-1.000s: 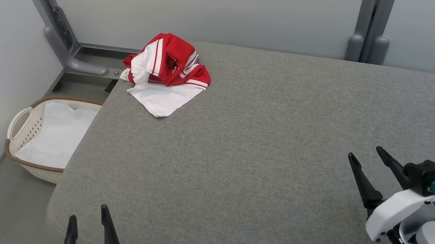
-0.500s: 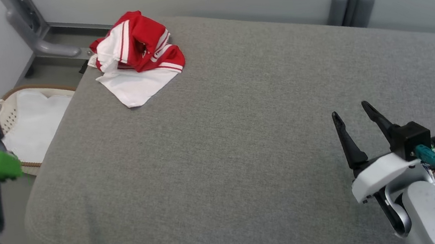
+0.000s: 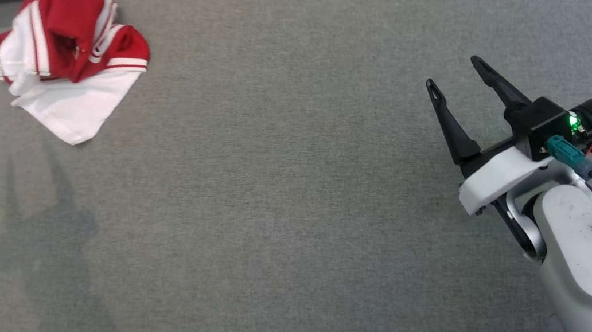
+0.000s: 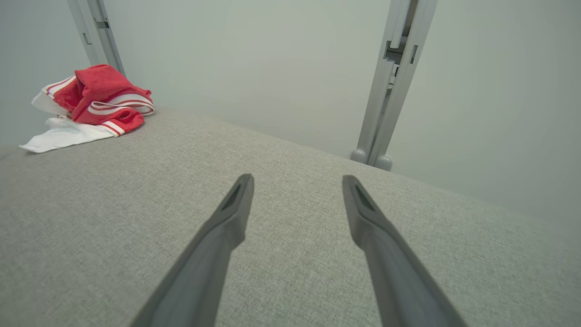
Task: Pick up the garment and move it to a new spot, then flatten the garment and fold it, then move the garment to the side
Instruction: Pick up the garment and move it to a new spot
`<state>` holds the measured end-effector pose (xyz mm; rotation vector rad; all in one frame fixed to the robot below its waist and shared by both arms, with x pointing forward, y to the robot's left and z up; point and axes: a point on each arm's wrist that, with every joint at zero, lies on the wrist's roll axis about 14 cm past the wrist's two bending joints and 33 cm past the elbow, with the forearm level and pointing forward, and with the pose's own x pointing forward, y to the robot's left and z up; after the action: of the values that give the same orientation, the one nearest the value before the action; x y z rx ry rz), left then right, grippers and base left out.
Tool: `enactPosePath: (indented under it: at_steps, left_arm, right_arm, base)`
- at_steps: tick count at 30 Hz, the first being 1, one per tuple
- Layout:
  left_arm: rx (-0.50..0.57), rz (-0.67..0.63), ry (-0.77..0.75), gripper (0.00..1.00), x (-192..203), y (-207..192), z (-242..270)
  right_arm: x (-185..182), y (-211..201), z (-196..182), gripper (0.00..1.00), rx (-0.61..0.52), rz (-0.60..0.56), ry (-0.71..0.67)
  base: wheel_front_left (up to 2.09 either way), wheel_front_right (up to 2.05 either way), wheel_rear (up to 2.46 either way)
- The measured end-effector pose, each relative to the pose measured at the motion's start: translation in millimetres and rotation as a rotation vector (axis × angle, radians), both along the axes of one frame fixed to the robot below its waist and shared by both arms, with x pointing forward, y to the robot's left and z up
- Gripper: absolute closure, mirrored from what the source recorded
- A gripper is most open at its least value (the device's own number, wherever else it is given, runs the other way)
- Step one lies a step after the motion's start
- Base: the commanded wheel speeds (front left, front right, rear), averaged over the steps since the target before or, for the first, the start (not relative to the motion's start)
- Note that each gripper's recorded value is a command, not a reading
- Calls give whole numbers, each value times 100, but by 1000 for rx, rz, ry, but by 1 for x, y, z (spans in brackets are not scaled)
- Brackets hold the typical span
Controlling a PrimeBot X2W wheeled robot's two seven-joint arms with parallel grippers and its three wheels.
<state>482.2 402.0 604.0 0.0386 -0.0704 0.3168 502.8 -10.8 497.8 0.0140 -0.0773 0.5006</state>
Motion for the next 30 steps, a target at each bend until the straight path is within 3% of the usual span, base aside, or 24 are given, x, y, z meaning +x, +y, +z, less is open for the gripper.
enactPosePath:
  at_steps: [8, 15, 27, 30]
  left_arm:
    - [-91, -66, 267, 0, 60, -30, -106]
    - [-122, -115, 474, 0, 77, -55, -191]
    - [-138, -3, 534, 0, 83, -27, -233]
    - [-149, 15, 538, 89, 79, -24, -235]
  right_arm:
    - [19, -30, -30, 0, -37, -72, 38]
    - [24, -52, -70, 0, -63, -122, 115]
    - [26, -67, -97, 0, -78, -158, 162]
    - [26, -67, -96, 0, -78, -157, 159]
  base:
    - [0, 0, 0]
    - [0, 0, 0]
    - [0, 0, 0]
    - [0, 0, 0]
